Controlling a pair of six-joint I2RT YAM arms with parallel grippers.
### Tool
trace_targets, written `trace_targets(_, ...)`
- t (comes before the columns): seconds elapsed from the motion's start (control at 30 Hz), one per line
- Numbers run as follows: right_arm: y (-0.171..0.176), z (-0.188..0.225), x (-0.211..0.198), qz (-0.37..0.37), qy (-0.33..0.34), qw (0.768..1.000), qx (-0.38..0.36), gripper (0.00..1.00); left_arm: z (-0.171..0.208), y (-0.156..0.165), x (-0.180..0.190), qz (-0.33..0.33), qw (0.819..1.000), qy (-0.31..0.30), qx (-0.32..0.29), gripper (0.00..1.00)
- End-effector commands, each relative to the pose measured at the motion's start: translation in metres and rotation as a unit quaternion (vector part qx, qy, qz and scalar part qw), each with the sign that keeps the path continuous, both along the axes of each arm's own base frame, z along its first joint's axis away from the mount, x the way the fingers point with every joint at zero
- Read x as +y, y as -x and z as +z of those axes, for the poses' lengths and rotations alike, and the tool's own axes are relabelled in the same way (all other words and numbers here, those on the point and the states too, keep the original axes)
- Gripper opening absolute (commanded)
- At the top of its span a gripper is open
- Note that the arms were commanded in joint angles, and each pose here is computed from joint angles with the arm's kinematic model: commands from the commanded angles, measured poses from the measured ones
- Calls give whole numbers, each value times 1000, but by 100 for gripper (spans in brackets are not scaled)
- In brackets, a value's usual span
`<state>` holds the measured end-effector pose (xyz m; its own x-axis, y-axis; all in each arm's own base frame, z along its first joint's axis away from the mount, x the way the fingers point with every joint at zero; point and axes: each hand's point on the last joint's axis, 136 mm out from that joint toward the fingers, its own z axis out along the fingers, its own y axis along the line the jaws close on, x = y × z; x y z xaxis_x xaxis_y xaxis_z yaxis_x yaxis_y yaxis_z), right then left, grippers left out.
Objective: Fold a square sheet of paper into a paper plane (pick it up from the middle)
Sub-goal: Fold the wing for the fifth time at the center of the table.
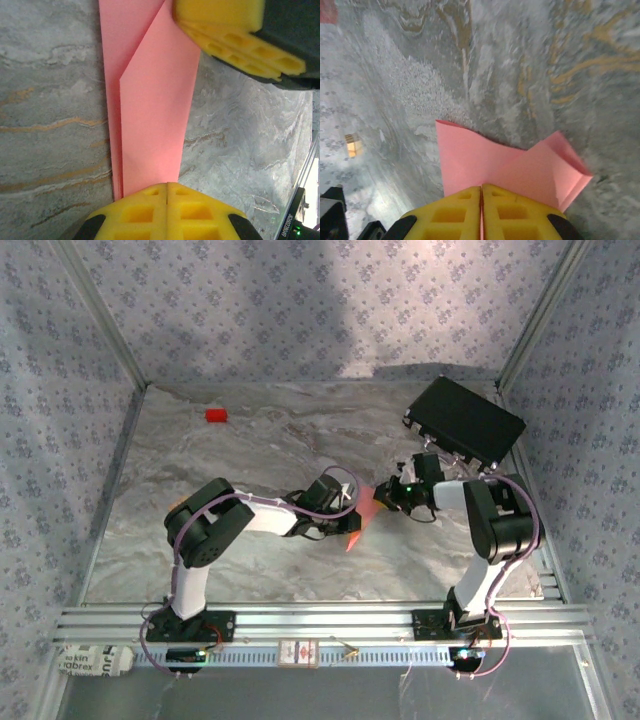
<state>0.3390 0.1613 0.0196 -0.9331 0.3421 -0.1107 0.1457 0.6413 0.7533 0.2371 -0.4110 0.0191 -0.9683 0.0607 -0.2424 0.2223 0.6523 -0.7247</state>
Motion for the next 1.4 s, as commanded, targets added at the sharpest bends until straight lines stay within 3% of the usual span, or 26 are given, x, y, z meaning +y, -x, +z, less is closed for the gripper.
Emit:
trace_targets(0.0, -17, -17, -34, -45, 30, 999, 3, 11, -98, 72, 68, -18, 975, -174, 138, 0)
trace_targets(0.27, -37, 18, -47, -56, 28, 998, -32, 11, -99, 73, 70, -17, 974, -176, 139, 0)
trace_targets(0.53, 3, 36, -18, -29, 34, 998, -53, 12, -91, 68, 63, -19, 977, -166, 132, 0)
trace_targets(0.77, 43, 13, 20, 15, 36, 999, -25, 9, -75, 61, 51, -23, 981, -149, 120, 0)
trace_targets(0.97, 58, -16, 3, 6, 84, 996, 11, 4, -39, 47, 36, -23, 988, -121, 89, 0)
trace_targets(1.13, 63, -26, -2, 6, 85, 996, 23, 3, 8, 30, 19, -17, 995, -87, 50, 3)
trace_targets(1.37, 65, -29, -5, 5, 87, 996, 27, 3, 37, 39, -1, -51, 997, -42, 36, 4)
